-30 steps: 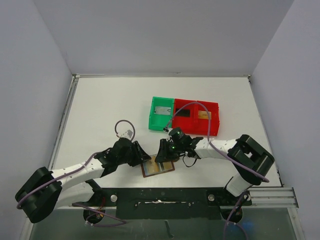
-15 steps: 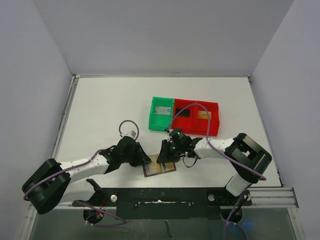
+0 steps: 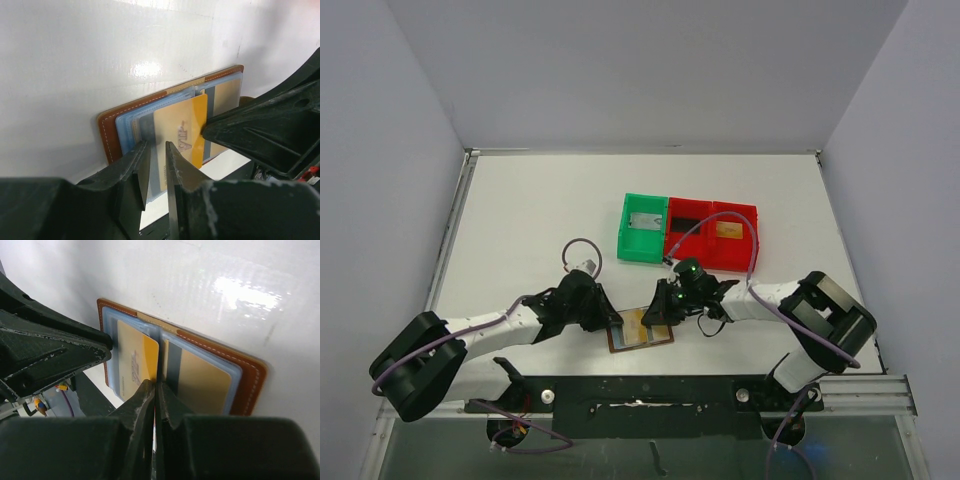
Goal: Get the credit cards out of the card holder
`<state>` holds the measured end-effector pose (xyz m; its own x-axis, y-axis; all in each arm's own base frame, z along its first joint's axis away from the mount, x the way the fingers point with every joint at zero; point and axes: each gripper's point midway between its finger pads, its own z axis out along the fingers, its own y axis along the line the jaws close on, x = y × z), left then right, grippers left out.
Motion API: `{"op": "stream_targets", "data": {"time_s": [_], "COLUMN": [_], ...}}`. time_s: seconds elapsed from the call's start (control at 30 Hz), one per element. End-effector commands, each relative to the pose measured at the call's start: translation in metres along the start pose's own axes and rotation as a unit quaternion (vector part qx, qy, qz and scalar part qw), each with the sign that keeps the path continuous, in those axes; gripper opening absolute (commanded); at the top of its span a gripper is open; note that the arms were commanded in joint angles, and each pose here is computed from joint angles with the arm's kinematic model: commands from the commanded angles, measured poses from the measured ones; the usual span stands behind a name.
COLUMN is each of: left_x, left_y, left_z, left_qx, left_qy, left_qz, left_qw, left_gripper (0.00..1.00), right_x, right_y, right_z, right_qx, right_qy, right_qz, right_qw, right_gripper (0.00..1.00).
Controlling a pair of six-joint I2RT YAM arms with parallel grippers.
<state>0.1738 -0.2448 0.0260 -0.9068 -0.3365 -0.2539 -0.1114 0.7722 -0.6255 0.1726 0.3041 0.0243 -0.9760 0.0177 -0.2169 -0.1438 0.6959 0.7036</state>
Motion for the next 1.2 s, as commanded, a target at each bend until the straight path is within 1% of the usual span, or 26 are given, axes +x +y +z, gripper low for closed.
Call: {"op": "stream_targets", "data": {"time_s": [0.0, 0.23, 0.37, 0.57, 0.67, 0.77, 0.87, 0.93, 1.0, 1.17], "left_x": [0.002, 0.003, -0.001, -0.023, -0.031, -0.025, -0.014, -0.006, 0.002, 0.013], "left_y": [0.024, 0.025, 0.016, -0.022, -0.042, -0.063, -0.072, -0.070, -0.065, -0.044], "left_z": [0.002, 0.002, -0.001, -0.015, -0.023, -0.025, -0.020, -0.013, -0.005, 0.014], "left_qx": [-0.053, -0.055, -0.042, 0.010, 0.043, 0.095, 0.113, 0.109, 0.095, 0.046], "left_qy": [0.001, 0.004, -0.003, -0.041, -0.055, -0.038, -0.016, 0.004, 0.022, 0.046], "left_qz": [0.020, 0.023, 0.025, 0.034, 0.039, 0.045, 0.057, 0.062, 0.065, 0.068], "left_qw": [0.998, 0.998, 0.999, 0.999, 0.997, 0.994, 0.992, 0.992, 0.993, 0.996], "left_gripper": [0.19, 0.19, 0.19, 0.28, 0.30, 0.30, 0.30, 0.30, 0.27, 0.21], "right_x": [-0.013, -0.012, -0.013, -0.015, -0.016, -0.016, -0.018, -0.018, -0.018, -0.017], "right_y": [0.014, 0.002, 0.000, -0.004, -0.005, -0.006, -0.007, -0.007, -0.007, -0.007], "right_z": [-0.013, -0.015, -0.014, -0.015, -0.016, -0.018, -0.020, -0.021, -0.021, -0.022], "right_qx": [-0.041, -0.018, -0.014, -0.003, -0.001, 0.002, 0.004, 0.003, 0.003, 0.001], "right_qy": [-0.027, -0.030, -0.031, -0.038, -0.041, -0.046, -0.053, -0.054, -0.053, -0.055], "right_qz": [-0.006, 0.003, 0.005, 0.009, 0.012, 0.015, 0.018, 0.019, 0.021, 0.023], "right_qw": [0.999, 0.999, 0.999, 0.999, 0.999, 0.999, 0.998, 0.998, 0.998, 0.998], "right_gripper": [0.00, 0.00, 0.00, 0.00, 0.00, 0.00, 0.00, 0.00, 0.00, 0.00]}}
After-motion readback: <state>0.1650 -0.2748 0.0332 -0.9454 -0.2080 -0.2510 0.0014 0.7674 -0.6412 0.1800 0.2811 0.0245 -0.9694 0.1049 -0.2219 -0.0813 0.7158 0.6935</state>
